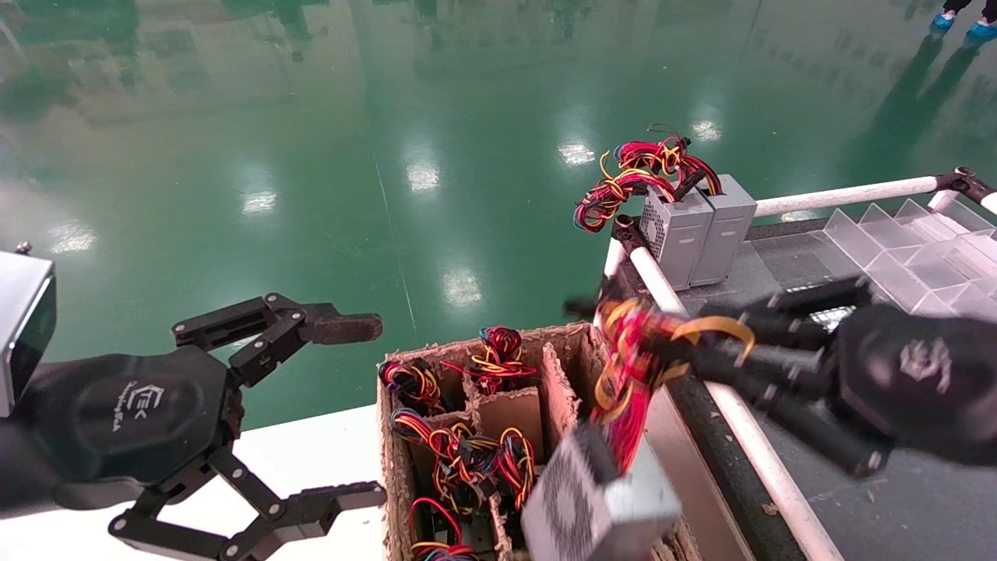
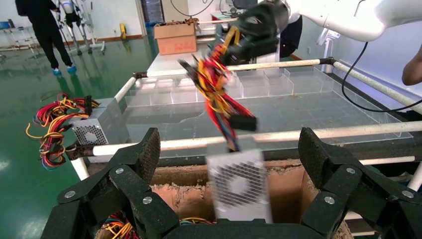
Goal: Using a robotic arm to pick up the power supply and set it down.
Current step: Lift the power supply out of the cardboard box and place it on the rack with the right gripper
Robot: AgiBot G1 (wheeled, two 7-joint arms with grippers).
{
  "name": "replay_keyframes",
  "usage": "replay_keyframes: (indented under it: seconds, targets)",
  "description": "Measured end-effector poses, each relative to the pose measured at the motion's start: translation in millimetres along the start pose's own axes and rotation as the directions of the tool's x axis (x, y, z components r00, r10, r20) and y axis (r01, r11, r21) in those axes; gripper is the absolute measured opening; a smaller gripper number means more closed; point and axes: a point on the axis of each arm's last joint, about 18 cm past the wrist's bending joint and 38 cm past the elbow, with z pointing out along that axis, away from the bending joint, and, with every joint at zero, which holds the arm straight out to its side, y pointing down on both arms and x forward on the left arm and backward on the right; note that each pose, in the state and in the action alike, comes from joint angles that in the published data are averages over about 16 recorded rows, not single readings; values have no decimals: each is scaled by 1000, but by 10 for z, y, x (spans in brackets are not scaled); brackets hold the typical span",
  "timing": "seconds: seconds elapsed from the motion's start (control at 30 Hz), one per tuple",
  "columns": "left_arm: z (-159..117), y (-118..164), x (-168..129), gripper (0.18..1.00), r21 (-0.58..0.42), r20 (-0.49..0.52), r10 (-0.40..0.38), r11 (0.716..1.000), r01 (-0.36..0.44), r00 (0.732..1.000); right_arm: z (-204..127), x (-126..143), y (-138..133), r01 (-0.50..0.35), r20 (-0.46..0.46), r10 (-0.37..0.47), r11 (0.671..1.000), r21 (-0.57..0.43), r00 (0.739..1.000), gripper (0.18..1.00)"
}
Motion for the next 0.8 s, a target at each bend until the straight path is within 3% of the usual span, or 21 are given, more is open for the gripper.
replay_keyframes:
  seconds: [0.47,0.8]
  targets:
    - [0,0,0,1001,0,0,0,1000,0,1000,-464,511,-358,113,-194,-102,993,43,976,248]
    - [0,0,0,1001,0,0,0,1000,0,1000,-842,767,-266,153,-325,-162,987,-51,932,248]
